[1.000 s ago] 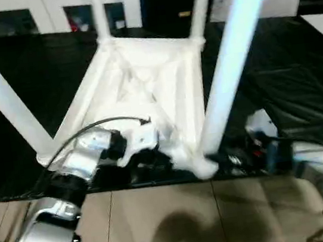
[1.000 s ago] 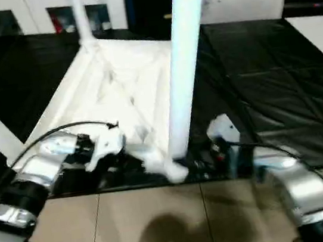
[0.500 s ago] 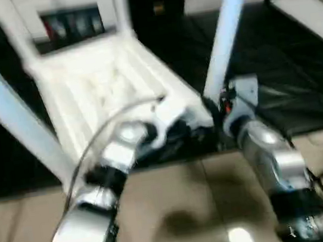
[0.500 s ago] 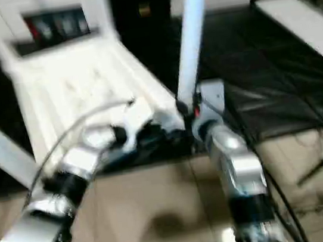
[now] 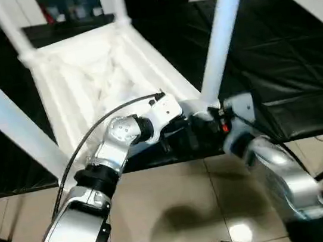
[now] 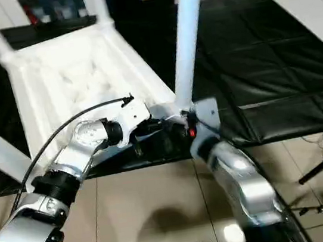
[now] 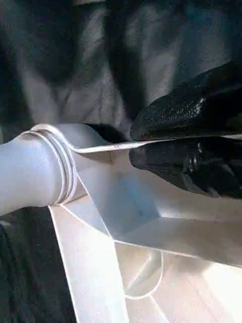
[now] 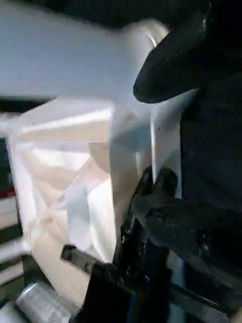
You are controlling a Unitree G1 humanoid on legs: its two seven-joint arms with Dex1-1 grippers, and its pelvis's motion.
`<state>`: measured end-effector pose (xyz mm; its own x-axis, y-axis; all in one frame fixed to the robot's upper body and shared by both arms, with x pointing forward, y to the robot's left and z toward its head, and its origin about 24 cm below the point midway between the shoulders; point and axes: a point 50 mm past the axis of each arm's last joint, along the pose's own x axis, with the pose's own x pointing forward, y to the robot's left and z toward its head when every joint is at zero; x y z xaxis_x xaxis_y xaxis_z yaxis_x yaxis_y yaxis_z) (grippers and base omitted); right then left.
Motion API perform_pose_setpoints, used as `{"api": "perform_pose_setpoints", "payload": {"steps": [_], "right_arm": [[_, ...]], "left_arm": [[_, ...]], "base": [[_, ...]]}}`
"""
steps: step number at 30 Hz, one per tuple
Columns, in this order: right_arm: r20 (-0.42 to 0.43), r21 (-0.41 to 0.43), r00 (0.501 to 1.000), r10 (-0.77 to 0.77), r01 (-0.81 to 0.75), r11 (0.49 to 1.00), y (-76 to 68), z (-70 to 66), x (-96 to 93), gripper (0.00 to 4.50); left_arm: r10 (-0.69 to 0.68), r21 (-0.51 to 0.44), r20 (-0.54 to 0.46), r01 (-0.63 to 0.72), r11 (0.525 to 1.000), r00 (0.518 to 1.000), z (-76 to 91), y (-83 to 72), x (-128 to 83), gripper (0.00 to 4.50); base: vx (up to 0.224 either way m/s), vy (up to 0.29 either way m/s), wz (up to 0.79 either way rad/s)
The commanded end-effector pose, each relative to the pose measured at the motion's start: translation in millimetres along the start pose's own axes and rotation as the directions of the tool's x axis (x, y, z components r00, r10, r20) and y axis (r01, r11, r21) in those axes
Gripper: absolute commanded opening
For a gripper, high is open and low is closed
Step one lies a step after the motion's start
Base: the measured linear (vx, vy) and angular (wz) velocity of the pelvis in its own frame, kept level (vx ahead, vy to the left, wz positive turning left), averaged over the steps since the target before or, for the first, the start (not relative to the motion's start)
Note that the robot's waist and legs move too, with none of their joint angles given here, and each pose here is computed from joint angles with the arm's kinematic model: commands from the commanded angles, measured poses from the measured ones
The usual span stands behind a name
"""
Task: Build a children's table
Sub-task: Rotate leg to tighten
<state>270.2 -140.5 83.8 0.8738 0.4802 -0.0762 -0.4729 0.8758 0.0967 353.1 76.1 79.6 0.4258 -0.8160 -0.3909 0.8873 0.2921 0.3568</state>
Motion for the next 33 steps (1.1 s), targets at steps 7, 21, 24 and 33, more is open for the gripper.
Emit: {"api": "perform_pose_setpoints", "payload": {"steps": [7, 21, 24, 33], "right_arm": [[0.011, -0.004, 1.0, -0.007, 0.007, 1.0, 0.3, 9.8, -33.5, 4.0], [-0.027, 0.036, 0.999, -0.025, 0.026, 0.999, 8.1, 2.9, -36.7, 4.0], [-0.03, 0.037, 0.999, -0.025, 0.026, 0.999, 7.5, 2.8, -36.7, 4.0], [-0.026, 0.035, 1.0, -0.018, 0.019, 0.999, 9.3, 3.4, -41.0, 4.0]], "left_arm": [[0.186, -0.164, 0.055, -0.175, 0.971, 0.981, -10.0, 3.5, -8.1, 0.0], [0.139, -0.201, 0.193, -0.1, 0.975, 0.971, -2.9, -24.9, -15.5, 0.0], [0.13, -0.188, 0.186, -0.095, 0.978, 0.974, -2.4, -26.2, -17.0, 0.0], [0.14, -0.193, 0.203, -0.1, 0.976, 0.969, 2.4, -27.3, -21.4, 0.0]], "base": [[0.0, 0.0, 0.0], [0.0, 0.0, 0.0], [0.0, 0.0, 0.0], [0.062, 0.014, 0.01]]}}
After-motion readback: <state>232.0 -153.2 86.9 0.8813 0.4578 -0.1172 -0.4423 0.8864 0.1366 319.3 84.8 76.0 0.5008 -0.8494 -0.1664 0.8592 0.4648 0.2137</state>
